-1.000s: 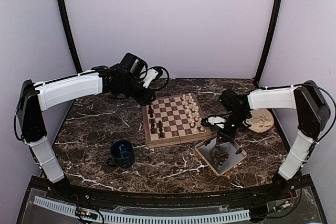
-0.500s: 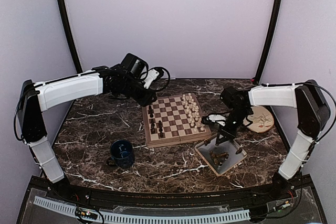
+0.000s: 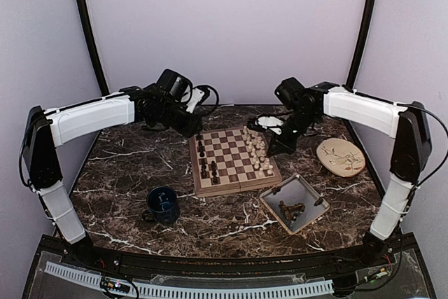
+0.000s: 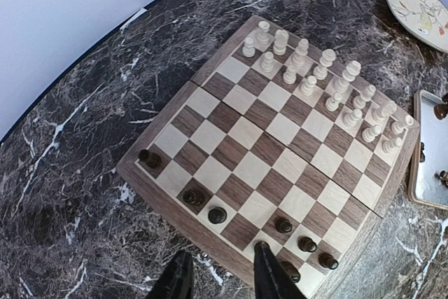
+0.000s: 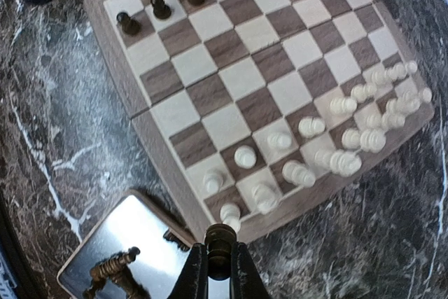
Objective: Set up the chess pieces on the board
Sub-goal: Pick up the pawn from the chess pile, then place the pawn at d7.
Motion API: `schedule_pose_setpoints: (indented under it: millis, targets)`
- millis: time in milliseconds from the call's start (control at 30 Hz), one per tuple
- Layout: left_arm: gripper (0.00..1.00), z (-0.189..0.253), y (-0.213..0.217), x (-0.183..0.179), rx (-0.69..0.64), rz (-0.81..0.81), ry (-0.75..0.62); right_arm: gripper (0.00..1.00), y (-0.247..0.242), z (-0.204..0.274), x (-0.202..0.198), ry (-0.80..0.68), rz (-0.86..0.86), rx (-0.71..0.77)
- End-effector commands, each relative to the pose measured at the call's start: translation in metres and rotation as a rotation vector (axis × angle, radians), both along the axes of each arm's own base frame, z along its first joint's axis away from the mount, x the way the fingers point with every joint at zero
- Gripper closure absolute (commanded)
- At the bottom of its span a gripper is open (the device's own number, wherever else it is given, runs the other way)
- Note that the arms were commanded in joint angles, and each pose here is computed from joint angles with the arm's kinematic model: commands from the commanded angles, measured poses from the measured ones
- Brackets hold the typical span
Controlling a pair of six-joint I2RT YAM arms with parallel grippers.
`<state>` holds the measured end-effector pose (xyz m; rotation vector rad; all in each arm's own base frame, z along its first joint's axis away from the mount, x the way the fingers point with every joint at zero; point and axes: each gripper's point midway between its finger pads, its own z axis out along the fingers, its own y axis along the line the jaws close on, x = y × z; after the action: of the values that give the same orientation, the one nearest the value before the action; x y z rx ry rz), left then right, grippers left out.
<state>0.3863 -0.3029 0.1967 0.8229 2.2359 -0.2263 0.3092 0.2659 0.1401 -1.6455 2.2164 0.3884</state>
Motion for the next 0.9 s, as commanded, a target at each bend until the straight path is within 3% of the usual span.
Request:
schedule_pose_setpoints:
  millis: [0, 167, 467, 867]
  targets:
    - [0.68, 0.036, 0.024, 0.012, -0.079, 0.091, -0.059, 0.94, 0.032, -0.005, 0.015, -0.032, 0.009, -0.036]
    - [0.68, 0.046, 0.042, 0.021, -0.101, 0.141, -0.080, 0.94, 0.068, -0.027, 0.037, -0.068, 0.029, -0.091]
    - [0.68, 0.050, 0.054, 0.026, -0.101, 0.170, -0.094, 0.94, 0.124, -0.042, 0.078, -0.098, 0.014, -0.061]
    - [0.68, 0.054, 0.061, 0.030, -0.122, 0.185, -0.093, 0.94, 0.173, -0.060, 0.077, -0.067, 0.068, 0.020]
